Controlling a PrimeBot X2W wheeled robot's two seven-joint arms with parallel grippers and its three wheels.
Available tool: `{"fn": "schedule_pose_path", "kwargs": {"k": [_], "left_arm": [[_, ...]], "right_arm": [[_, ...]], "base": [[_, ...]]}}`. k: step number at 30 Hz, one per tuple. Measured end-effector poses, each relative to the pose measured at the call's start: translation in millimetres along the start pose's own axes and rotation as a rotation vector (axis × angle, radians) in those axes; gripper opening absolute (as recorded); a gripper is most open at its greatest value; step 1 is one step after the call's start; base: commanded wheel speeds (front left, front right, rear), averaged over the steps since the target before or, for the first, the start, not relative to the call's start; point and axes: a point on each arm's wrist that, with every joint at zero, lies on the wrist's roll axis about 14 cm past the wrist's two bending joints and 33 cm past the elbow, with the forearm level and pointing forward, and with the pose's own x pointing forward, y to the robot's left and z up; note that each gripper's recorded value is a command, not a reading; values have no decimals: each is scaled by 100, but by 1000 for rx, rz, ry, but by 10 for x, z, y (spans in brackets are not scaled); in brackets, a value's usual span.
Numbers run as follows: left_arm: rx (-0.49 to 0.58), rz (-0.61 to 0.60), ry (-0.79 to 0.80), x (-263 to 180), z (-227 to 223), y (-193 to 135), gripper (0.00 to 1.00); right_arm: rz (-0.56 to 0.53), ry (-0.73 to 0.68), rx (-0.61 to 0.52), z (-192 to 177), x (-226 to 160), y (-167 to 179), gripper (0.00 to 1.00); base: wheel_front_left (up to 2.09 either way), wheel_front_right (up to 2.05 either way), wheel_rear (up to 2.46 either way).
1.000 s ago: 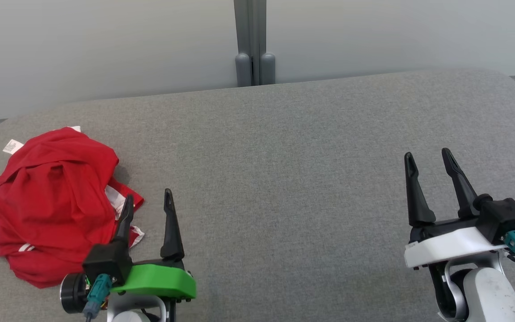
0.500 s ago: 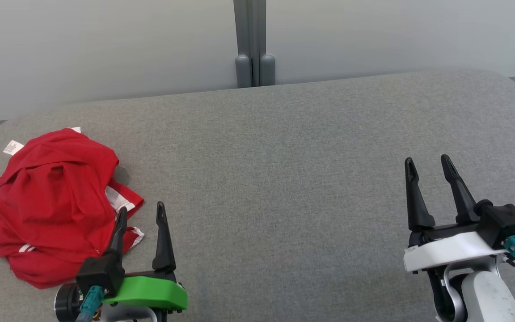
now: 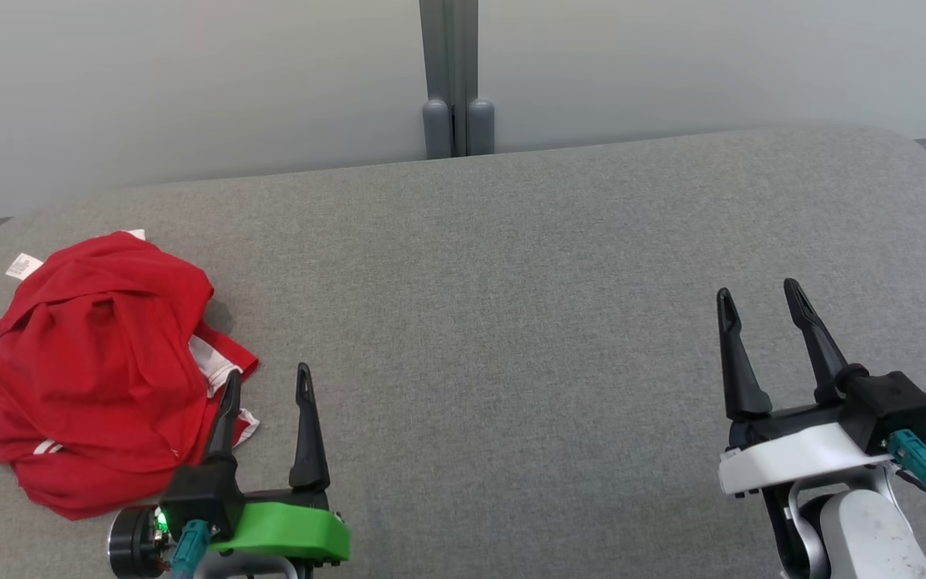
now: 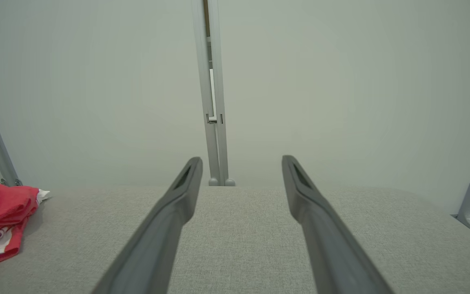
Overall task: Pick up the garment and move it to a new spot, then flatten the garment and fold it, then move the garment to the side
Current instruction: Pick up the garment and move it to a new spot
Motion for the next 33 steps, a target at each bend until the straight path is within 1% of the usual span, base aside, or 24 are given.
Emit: {"fn": "schedule_pose_path", "kwargs": {"k": [10,14,18,29,33], "left_arm": [[8,12,-4,-14,3,30,100],[12,36,-3,-44,3,103,100],[21,77,-7,-95,23,222,100],[48,248,-38,-367,152,737,100],[55,296,-47,-473,188,878,100]], "right_arm": [[18,9,-4,-41,13,55,100],[43,24,11,-96,16,146,100],[96,35,36,-143,44,336,100],[290,68,116,-258,104,1028,100],[346,73,139,-267,114,1229,100]], "base": [[0,0,0],[0,0,0],[0,0,0],[0,0,0],[0,0,0]]}}
